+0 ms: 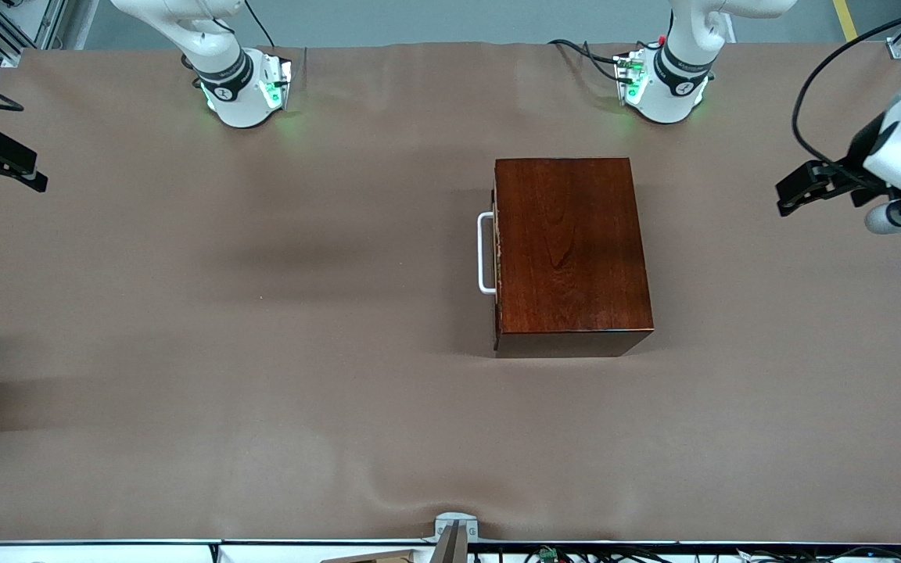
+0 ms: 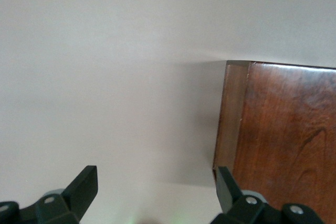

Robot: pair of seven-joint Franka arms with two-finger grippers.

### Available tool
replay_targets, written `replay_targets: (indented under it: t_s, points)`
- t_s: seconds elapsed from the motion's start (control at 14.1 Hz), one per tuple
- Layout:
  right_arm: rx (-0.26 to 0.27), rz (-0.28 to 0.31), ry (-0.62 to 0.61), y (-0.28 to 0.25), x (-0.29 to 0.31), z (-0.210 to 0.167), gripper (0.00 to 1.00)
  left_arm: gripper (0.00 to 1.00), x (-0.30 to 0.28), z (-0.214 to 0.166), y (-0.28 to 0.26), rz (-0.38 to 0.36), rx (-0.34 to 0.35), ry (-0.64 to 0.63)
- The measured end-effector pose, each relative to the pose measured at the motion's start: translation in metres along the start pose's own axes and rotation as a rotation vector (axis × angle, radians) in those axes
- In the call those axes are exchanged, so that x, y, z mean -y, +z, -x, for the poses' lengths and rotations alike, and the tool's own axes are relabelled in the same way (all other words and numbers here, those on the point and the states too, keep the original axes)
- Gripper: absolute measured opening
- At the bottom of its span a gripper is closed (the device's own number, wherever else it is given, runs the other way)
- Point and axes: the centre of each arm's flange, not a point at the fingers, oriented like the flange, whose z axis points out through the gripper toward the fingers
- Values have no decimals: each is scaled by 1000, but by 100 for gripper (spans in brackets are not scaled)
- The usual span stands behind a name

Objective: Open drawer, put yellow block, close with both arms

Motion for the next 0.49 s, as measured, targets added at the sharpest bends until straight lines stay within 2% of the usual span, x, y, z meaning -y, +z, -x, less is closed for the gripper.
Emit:
replay_targets:
  t_s: [0.49]
  points:
    - [0, 0, 11, 0, -6, 1, 100, 100, 0, 27, 1, 5, -4, 34]
